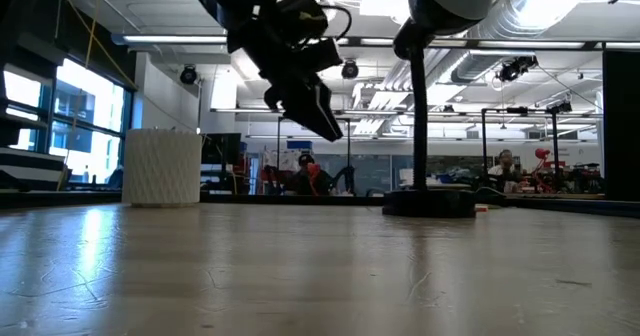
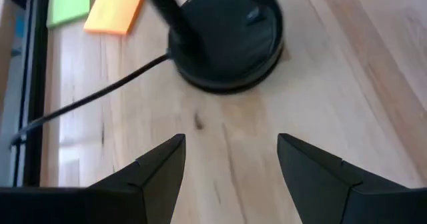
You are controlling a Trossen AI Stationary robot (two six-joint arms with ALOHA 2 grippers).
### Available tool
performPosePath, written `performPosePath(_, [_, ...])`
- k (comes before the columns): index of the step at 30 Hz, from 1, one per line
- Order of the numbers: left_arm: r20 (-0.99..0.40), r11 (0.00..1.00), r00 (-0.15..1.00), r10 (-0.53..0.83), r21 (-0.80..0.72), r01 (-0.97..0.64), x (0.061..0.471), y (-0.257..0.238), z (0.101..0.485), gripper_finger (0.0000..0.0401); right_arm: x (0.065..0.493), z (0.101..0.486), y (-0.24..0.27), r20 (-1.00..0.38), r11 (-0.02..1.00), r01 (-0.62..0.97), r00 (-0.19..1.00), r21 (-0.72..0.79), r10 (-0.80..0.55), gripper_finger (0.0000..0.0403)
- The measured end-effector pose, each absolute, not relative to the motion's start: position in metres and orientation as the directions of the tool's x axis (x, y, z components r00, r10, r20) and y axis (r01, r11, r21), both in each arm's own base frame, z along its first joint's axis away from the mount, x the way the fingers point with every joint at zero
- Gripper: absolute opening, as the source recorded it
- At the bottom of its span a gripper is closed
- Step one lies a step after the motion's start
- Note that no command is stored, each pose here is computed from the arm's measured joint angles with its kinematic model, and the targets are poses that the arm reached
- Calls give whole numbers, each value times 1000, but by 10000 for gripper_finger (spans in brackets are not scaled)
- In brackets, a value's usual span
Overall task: Screw lightbulb
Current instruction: Insert the light bulb into the desk lamp
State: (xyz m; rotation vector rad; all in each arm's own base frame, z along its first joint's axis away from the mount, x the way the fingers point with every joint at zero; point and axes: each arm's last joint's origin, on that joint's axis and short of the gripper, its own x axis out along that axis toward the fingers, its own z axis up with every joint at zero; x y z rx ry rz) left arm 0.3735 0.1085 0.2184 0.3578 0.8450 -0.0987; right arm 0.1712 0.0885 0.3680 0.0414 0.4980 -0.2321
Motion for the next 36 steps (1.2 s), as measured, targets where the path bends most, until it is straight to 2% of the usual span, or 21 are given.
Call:
performPosePath(6, [-704,925,709,41,295,239,384,72,227,231,171,366,98,-491,985,172,859,11,-144,238])
performPosePath(11, [-610,911,791,-39,303,279,380,23,249,231,183,338,115,-523,997,52,852,56,-15,238])
performPosePath(15, [-417,928,903,-105,286,240,356,-3,240,231,193,302,124,-486,995,-44,870,90,83,238])
performPosePath(19, [-241,981,969,-60,164,102,325,0,206,231,200,265,122,-390,984,-84,910,158,140,238])
performPosePath(21, [-134,994,988,-72,78,83,315,-1,202,231,203,251,117,-309,978,-93,939,188,149,238])
performPosePath(23, [-65,991,989,-129,26,131,310,-8,202,231,204,241,111,-234,974,-100,961,204,148,238])
performPosePath(28, [-42,972,972,-232,31,233,310,-31,205,231,206,231,94,-100,975,-78,990,210,101,238])
performPosePath(32, [14,972,972,-234,36,234,318,-37,221,231,209,229,85,-85,980,-50,994,193,67,238])
performPosePath(36, [64,973,971,-231,-4,232,326,-35,239,233,211,229,81,-86,973,-72,992,218,93,238])
